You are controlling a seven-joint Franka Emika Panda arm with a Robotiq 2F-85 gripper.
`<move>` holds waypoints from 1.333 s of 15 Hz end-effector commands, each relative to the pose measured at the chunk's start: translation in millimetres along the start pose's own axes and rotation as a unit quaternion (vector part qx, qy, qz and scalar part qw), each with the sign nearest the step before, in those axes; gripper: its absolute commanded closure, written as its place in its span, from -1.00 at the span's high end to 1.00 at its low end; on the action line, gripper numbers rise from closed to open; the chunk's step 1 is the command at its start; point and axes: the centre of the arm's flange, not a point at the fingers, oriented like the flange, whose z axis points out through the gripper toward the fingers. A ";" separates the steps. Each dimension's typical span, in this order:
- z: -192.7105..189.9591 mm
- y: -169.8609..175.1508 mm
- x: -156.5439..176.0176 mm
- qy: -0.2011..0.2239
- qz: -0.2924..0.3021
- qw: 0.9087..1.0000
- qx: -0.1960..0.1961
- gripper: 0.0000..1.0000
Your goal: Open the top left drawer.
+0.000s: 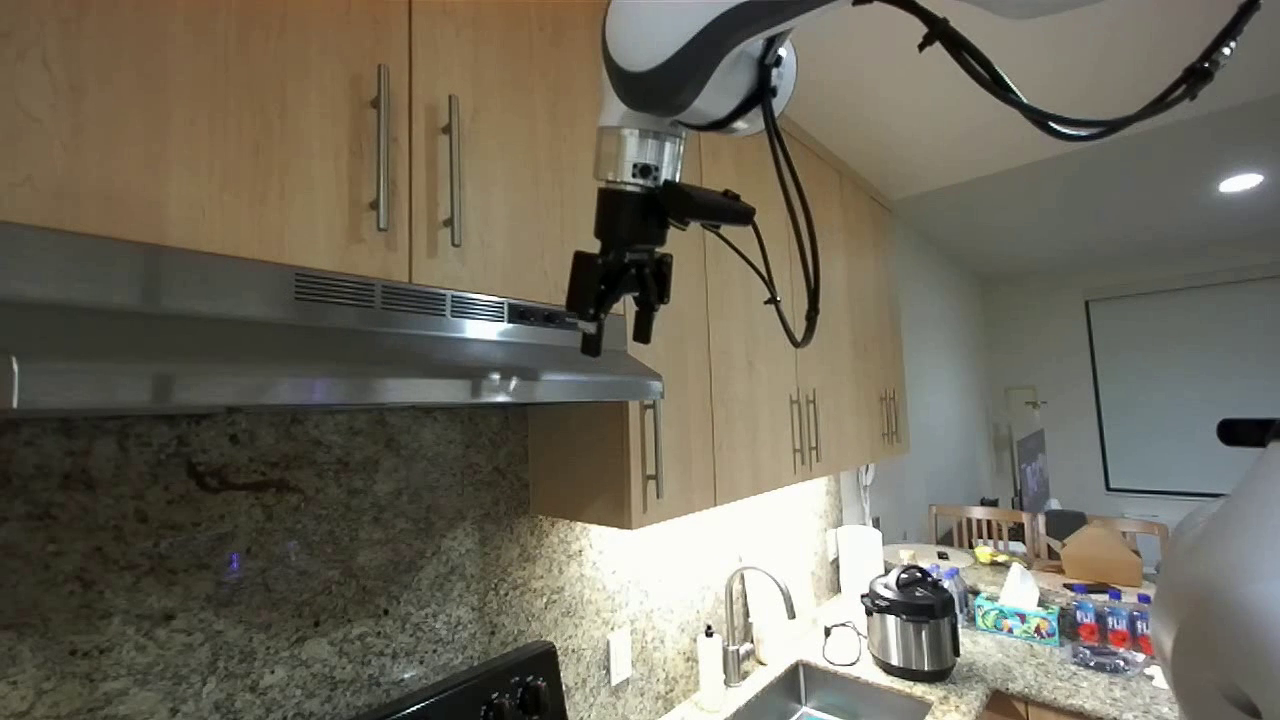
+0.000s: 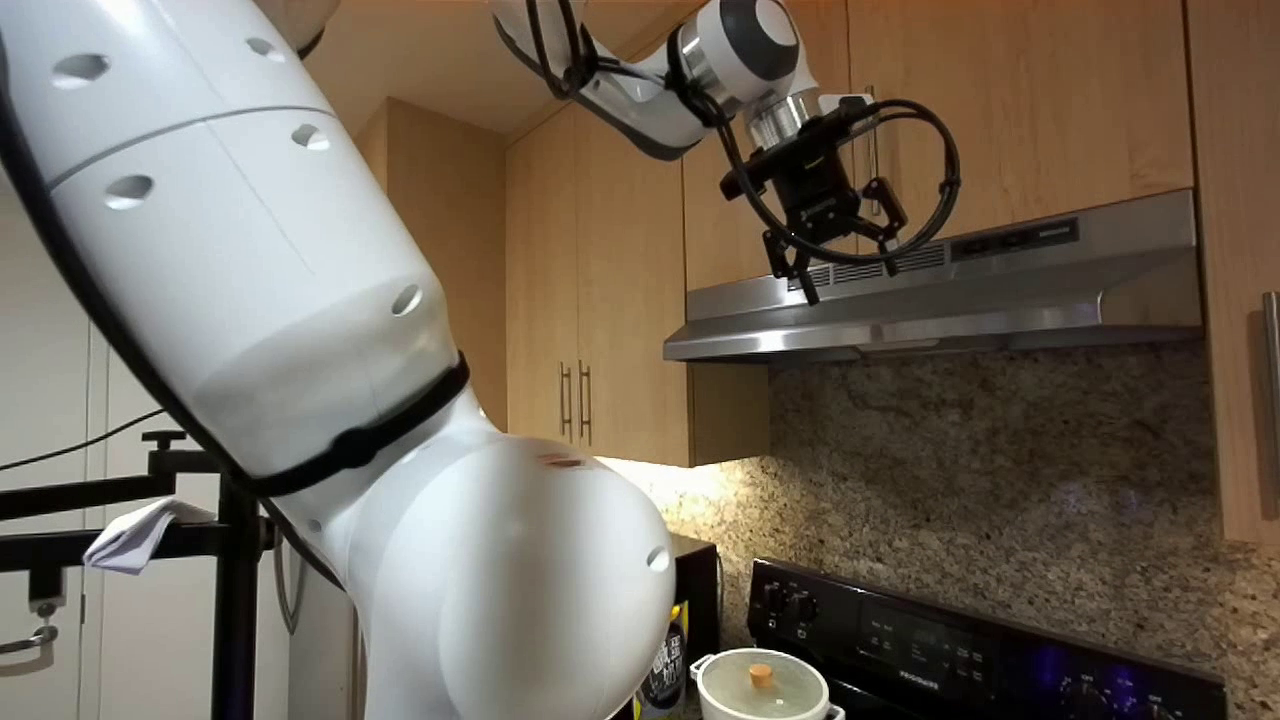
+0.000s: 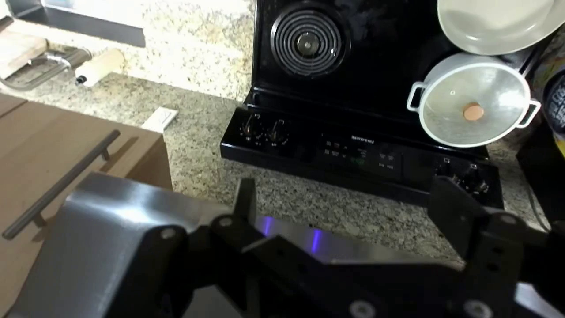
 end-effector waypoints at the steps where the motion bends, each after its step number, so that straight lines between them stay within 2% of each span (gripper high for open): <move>1: -18.7 -16.3 39.7 0.033 -0.009 0.999 -0.026 1.00; 4: -34.3 -18.7 61.4 0.069 -0.047 0.996 -0.028 1.00; 7: -51.9 -24.5 82.4 0.103 -0.096 0.989 -0.041 1.00; 12: -82.4 -25.1 109.7 0.163 -0.201 0.966 0.002 1.00; 14: -72.4 -45.0 104.5 0.173 -0.247 0.953 -0.001 1.00; 15: -79.0 -36.7 103.5 0.157 -0.203 0.966 -0.008 1.00; 20: -76.8 -38.0 104.7 0.157 -0.206 0.966 -0.006 1.00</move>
